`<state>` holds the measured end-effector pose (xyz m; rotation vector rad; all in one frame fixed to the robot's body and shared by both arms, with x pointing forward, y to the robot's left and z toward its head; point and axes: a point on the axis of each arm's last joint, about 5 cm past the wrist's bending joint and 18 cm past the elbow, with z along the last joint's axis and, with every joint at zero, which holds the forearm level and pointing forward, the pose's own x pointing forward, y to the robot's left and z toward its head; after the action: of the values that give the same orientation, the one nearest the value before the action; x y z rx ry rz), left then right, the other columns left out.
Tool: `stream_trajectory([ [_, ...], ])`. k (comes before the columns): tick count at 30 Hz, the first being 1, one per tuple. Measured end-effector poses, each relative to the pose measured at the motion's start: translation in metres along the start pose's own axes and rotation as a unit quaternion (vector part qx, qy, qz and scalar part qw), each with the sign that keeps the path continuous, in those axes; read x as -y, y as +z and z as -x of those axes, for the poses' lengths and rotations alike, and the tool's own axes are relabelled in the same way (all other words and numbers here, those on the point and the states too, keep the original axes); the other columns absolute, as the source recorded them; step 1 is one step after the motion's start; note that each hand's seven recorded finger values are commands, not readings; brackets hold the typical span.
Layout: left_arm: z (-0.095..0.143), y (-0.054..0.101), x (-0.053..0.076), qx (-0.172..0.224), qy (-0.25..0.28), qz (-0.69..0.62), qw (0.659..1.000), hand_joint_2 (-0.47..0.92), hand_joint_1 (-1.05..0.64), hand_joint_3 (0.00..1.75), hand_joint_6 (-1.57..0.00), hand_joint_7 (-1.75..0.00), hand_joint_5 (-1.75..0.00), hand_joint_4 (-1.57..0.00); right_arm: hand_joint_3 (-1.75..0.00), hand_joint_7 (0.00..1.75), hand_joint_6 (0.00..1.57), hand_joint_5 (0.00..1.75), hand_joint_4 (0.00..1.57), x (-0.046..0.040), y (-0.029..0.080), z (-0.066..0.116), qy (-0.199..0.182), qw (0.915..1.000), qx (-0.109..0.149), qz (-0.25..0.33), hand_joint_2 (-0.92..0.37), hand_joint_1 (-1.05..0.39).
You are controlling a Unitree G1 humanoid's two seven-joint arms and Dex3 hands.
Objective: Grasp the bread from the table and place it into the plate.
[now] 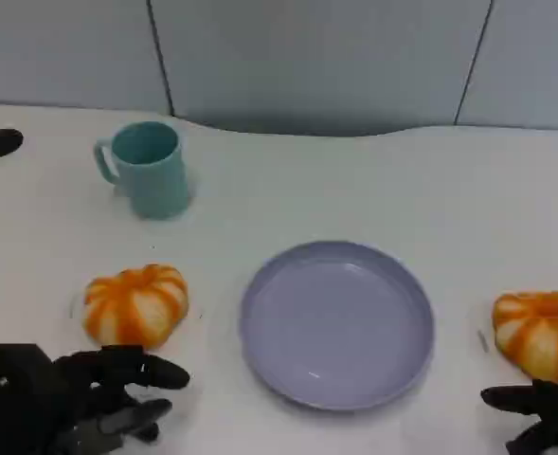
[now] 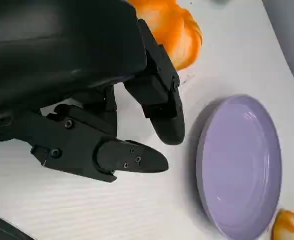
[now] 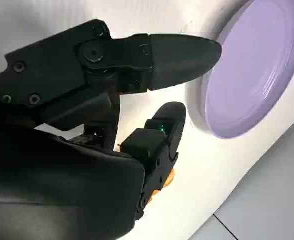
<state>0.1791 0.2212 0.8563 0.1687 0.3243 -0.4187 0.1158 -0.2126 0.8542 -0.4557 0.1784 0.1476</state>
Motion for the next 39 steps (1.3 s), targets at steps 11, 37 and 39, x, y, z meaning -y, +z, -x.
stream_trajectory([
  [11,0.0005,-0.0043,-0.0012,0.014,-0.004,-0.004,1.0,0.92,-0.48,0.23,-0.67,-0.77,-1.5,-0.53,-0.47,0.46,0.59,1.23,0.41,-0.0004,0.001,0.0008,-0.006,1.0,0.005,0.0,-0.92,-0.45],
  [37,-0.0002,-0.005,-0.0003,0.025,-0.004,-0.004,1.0,0.92,-0.47,0.22,-0.65,-0.68,-1.35,-0.46,-0.43,0.38,0.59,1.16,0.42,-0.0051,-0.0007,-0.0042,-0.027,0.9984,0.04,-0.03,-0.92,-0.45],
  [39,0.0011,-0.0071,-0.0004,0.047,0.0,-0.015,0.999,0.92,-0.51,0.22,-0.6,-0.65,-1.32,-0.43,-0.43,0.38,0.6,1.15,0.42,-0.0054,-0.0005,-0.0045,-0.026,0.9984,0.04,-0.03,-0.92,-0.45],
])
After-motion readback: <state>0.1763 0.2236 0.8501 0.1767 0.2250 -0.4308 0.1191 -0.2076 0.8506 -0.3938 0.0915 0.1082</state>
